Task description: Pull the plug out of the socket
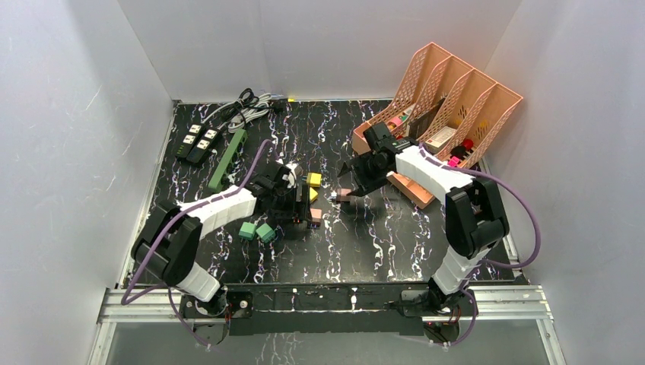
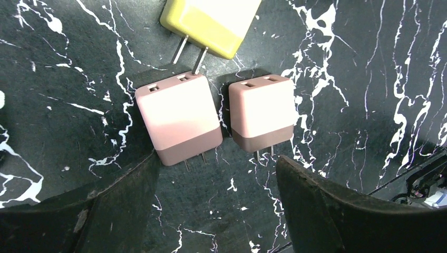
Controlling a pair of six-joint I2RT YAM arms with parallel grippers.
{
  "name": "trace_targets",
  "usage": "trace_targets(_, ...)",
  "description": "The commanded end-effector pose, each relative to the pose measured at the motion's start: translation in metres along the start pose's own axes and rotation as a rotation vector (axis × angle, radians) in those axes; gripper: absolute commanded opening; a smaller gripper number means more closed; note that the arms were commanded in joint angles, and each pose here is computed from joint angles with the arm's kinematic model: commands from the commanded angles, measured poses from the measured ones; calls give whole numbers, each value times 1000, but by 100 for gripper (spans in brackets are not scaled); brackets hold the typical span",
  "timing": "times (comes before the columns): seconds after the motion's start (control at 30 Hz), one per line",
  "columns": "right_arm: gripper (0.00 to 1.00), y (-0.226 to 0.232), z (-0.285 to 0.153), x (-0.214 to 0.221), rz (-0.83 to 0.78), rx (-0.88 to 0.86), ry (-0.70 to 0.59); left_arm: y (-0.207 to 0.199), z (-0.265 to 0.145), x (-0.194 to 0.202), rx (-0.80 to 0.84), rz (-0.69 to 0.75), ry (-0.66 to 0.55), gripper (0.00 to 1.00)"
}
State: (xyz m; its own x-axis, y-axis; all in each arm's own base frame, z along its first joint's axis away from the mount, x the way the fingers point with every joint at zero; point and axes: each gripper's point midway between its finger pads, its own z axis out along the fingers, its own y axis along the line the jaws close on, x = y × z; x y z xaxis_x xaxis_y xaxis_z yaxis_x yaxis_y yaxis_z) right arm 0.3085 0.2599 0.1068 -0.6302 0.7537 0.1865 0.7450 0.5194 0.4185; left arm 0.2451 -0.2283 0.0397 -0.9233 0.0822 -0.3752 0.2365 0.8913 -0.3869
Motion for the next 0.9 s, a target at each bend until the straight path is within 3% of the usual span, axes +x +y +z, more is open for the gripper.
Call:
trace_targets(0.0, 68, 15, -7, 4, 309, -18, 53, -8, -20, -12, 6, 46, -53, 79)
trace_targets(0.13, 67, -1, 19, -5, 330, 132, 37, -16, -34, -36, -2, 131, -94, 80)
trace_targets(0.23, 63, -7, 31, -10, 306, 219, 21, -29, -44, -50, 54, 275, -107, 82)
trace_targets(0.5, 56, -19, 43, -30, 316, 294, -78, -30, -46, -79, 143, 504, -70, 84)
trace_targets(0.57, 46, -22, 45, -31, 314, 305, -72, -26, -40, -85, 145, 534, -67, 84)
trace_targets(0.67, 12, -23, 48, -30, 246, 308, -57, -19, -28, -100, 150, 512, -50, 84)
trace_targets(0.7, 7, -20, 49, -31, 177, 294, -53, -17, -22, -103, 153, 496, -36, 84)
trace_targets(0.77, 0, -15, 54, -30, 2, 254, -16, -15, -11, -111, 147, 478, -14, 83)
trace_targets(0.87, 0, -22, 60, -28, -288, 210, 42, -6, 6, -125, 84, 467, -7, 83)
